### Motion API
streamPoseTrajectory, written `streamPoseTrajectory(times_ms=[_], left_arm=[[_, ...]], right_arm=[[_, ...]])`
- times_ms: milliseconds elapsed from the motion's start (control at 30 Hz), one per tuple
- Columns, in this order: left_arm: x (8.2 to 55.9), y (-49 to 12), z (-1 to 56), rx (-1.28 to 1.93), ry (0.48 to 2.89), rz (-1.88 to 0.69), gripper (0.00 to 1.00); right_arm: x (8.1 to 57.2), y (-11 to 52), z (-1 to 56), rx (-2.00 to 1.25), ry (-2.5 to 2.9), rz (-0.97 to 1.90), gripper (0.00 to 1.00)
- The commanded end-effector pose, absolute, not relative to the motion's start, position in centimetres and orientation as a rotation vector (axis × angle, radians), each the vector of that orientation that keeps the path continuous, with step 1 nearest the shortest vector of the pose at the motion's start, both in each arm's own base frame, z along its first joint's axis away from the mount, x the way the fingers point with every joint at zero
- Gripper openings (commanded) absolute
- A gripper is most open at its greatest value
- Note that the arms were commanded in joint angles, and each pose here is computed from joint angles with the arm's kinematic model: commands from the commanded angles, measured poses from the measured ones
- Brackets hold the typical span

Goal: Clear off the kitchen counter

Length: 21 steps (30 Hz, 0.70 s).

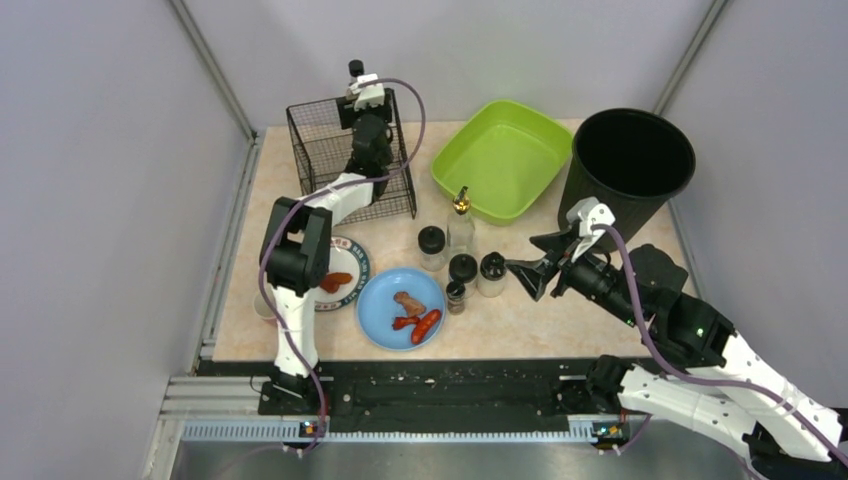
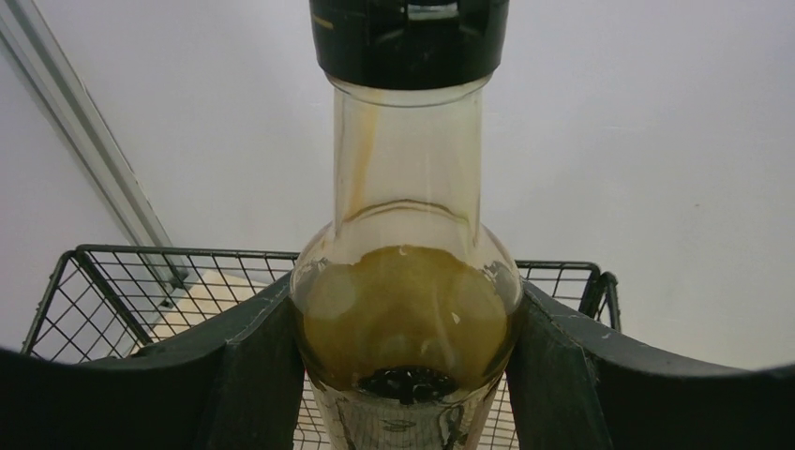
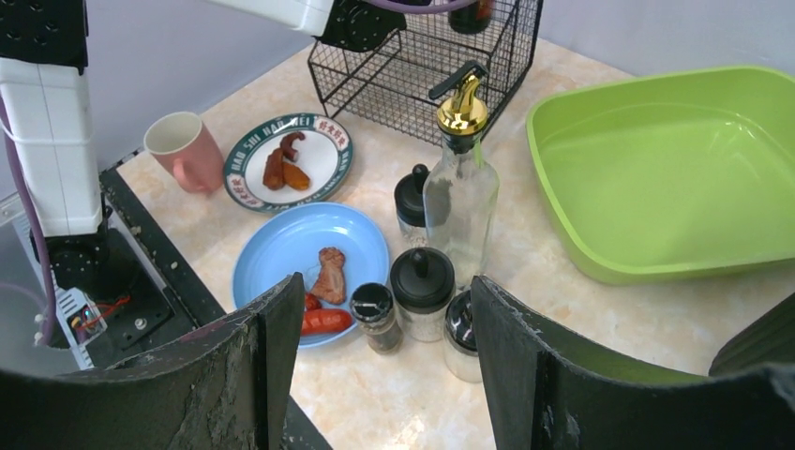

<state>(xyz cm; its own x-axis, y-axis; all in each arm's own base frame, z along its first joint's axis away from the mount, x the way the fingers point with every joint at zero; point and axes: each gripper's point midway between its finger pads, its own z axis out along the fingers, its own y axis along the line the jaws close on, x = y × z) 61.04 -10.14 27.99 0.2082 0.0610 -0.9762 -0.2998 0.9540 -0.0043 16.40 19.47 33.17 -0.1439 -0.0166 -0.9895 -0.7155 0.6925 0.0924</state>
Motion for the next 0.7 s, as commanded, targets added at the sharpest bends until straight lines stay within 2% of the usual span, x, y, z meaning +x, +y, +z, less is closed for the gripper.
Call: streamPoseTrajectory(times_ms=[0, 400, 667], left_arm=[[58.6, -11.5, 36.1, -0.289, 1.094, 0.193, 0.00], [60.0, -12.6, 32.9, -0.312, 1.159, 0.203, 0.00], [60.0, -12.3, 31.2, -0.313, 1.185, 0.239, 0.05]], right_arm=[[16.0, 19.2, 34.2, -0.587, 1.575, 0.701, 0.64], [15.6, 18.4, 34.1, -0.581, 1.571, 0.692, 0.65], [15.7, 18.4, 34.0, -0.582, 1.574, 0.689, 0.66]])
